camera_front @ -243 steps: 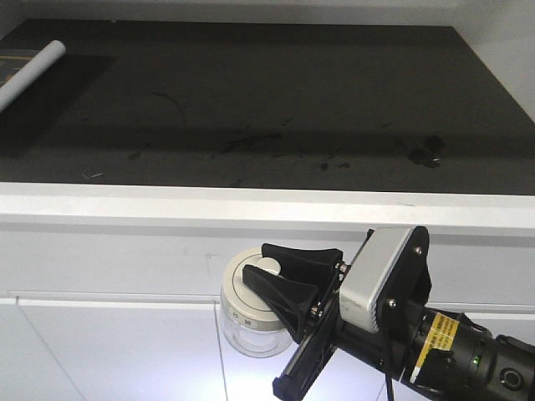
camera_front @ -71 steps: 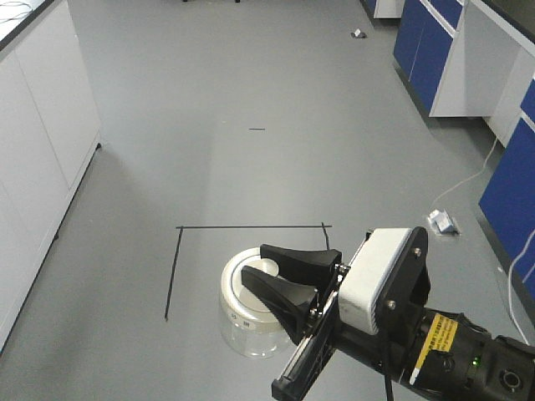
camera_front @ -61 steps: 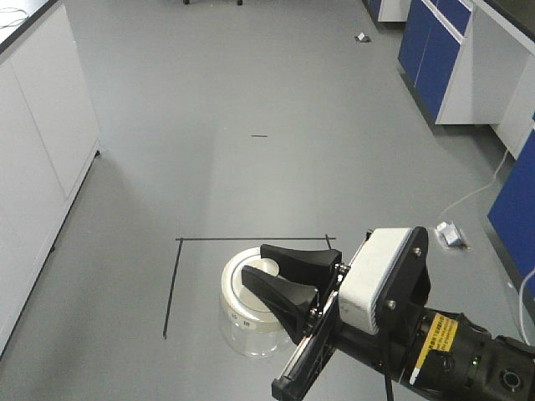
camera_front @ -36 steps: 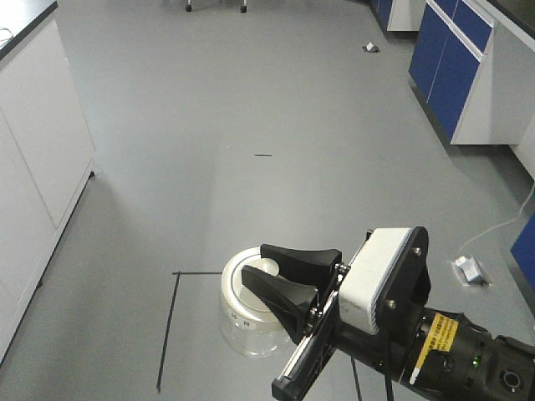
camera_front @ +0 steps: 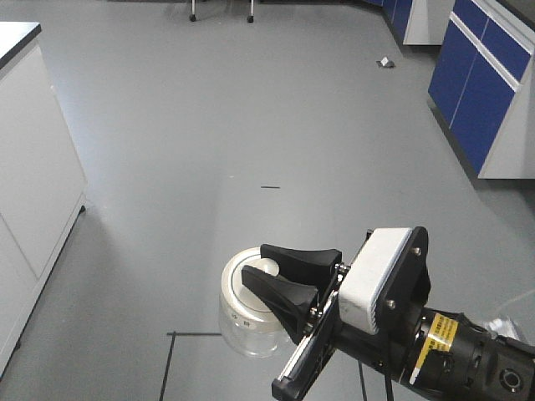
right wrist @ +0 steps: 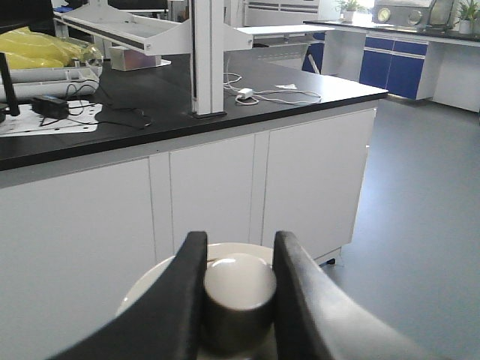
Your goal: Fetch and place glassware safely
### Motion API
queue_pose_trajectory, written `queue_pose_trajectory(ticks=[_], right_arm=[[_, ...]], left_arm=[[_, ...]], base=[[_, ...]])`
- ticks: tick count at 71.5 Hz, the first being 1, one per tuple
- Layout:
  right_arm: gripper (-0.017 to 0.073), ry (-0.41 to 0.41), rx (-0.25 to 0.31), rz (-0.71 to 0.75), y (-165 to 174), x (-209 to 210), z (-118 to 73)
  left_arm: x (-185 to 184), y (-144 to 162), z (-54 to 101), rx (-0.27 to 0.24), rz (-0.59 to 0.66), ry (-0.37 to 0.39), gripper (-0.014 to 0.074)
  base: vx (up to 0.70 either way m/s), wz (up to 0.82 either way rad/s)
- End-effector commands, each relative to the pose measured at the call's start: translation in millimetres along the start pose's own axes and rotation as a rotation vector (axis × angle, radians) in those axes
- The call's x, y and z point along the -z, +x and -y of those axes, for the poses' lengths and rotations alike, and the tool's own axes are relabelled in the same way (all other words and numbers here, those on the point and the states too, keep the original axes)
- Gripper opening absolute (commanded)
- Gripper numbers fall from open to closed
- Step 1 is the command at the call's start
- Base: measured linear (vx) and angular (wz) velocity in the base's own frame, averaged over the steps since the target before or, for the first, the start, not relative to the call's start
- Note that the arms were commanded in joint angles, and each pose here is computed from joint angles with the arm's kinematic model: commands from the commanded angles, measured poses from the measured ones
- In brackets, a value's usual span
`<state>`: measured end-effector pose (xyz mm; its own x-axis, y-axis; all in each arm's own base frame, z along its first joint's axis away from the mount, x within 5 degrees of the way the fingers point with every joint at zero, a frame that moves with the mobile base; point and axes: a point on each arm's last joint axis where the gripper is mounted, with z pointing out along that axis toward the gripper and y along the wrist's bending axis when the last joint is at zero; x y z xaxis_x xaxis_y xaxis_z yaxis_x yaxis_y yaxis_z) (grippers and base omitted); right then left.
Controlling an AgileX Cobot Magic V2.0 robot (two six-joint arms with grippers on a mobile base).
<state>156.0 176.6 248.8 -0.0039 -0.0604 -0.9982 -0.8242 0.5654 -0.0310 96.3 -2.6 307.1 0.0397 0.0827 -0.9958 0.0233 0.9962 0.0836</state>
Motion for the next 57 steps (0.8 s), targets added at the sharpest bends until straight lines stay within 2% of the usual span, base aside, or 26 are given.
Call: queue_pose_trajectory(ticks=[1,57], right_arm=[[-0.0004,-0.012,0.007,0.167,-25.6,1.5,-0.9],[-0.0004,-0.012,0.007,0.167,-25.6,1.5,-0.9]], left_arm=[[-0.4,-14.5,-1.0,0.012,0.089,-0.005,-0.0007],[-0.4,-14.5,-1.0,0.012,0.089,-0.005,-0.0007]], base=[[0.46,0.03],[0.46,-0.02]])
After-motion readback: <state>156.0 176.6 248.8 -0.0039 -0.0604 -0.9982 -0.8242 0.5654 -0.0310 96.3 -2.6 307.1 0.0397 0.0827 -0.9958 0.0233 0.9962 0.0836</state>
